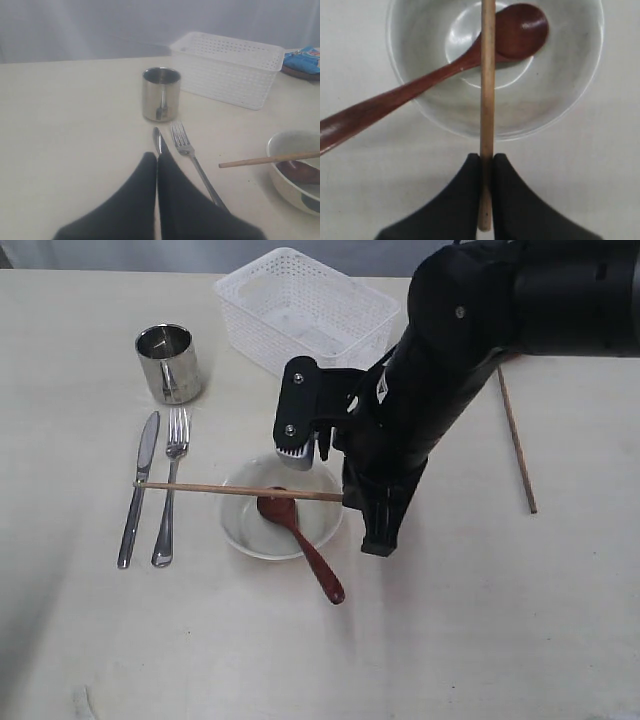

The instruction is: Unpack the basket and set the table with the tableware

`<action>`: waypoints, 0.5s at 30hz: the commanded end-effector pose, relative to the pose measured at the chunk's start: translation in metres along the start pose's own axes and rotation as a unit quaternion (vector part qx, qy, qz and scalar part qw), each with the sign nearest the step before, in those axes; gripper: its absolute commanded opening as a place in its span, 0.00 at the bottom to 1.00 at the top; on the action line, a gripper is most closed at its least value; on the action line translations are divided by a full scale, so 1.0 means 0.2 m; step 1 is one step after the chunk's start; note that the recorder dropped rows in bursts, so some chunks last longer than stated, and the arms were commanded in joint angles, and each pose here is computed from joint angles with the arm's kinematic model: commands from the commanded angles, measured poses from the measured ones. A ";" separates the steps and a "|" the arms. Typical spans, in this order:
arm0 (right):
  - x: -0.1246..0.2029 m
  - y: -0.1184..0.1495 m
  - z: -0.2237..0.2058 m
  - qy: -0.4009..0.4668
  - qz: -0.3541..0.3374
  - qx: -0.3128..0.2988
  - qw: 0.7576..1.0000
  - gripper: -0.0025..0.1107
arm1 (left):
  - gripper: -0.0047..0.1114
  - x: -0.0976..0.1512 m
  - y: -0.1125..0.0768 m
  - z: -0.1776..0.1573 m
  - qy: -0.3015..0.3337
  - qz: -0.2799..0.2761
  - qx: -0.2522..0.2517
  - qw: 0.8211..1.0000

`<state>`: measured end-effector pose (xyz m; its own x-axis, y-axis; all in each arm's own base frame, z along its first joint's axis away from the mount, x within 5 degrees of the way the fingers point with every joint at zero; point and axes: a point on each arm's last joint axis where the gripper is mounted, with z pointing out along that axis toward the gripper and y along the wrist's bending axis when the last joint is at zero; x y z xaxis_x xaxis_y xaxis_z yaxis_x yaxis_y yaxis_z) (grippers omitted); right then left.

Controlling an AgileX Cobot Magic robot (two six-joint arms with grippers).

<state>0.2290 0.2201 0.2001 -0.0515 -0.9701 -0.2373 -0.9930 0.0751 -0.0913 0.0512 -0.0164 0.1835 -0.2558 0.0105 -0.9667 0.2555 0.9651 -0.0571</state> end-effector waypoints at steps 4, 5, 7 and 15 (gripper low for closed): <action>0.02 -0.02 0.07 0.018 -0.003 0.008 1.000 0.02 | 0.04 0.00 0.00 0.00 -0.001 0.001 0.003 1.000; 0.02 -0.03 0.08 0.021 -0.005 0.009 1.000 0.02 | 0.04 0.00 0.00 0.00 -0.001 0.001 0.003 1.000; 0.02 -0.03 0.11 0.025 -0.004 0.006 1.000 0.02 | 0.04 0.00 0.00 0.00 -0.001 0.001 0.003 1.000; 0.02 -0.03 0.14 0.030 -0.003 0.001 1.000 0.02 | 0.04 0.00 0.00 0.00 -0.001 0.001 0.003 1.000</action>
<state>0.2380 0.2234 0.1723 -0.0469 -0.9825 -0.1804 -0.9935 0.0647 -0.0938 0.0512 -0.0164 0.1835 -0.2558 0.0105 -0.9667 0.2555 0.9651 -0.0571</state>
